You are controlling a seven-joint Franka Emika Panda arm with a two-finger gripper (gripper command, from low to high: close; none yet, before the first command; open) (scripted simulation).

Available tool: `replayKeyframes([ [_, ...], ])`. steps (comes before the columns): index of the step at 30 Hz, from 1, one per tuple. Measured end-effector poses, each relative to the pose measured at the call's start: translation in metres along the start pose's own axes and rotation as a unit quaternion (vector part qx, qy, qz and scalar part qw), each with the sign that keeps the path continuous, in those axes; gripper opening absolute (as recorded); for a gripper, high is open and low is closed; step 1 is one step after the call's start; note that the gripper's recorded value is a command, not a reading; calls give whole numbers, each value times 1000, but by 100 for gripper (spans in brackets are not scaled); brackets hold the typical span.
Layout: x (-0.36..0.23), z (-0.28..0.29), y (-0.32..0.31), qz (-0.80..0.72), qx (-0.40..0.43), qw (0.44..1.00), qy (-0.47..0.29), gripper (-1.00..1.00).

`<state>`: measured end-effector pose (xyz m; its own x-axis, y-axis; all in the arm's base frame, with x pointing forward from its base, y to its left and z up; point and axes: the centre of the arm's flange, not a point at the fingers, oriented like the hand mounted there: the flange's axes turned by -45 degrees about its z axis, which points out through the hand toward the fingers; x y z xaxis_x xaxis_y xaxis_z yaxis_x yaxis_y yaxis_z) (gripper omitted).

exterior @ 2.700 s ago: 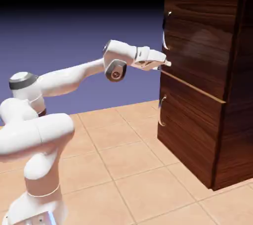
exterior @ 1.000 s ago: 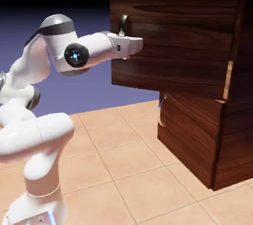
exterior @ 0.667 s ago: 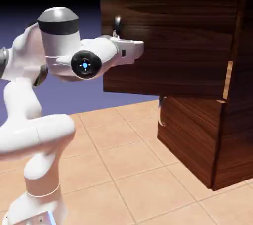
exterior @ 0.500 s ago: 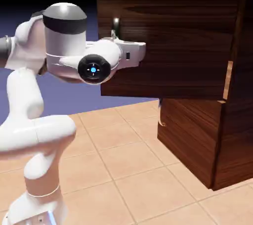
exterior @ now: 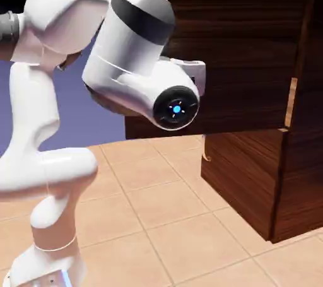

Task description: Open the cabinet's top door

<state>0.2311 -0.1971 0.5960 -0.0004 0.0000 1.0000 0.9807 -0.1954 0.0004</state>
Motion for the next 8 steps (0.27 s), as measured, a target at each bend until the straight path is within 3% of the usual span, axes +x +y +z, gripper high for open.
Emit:
replayKeyframes([
  [7, 0, -49, 24, 0, 68, 998, 0, -100],
  [8, 0, -54, 27, 0, 76, 997, 0, 100],
])
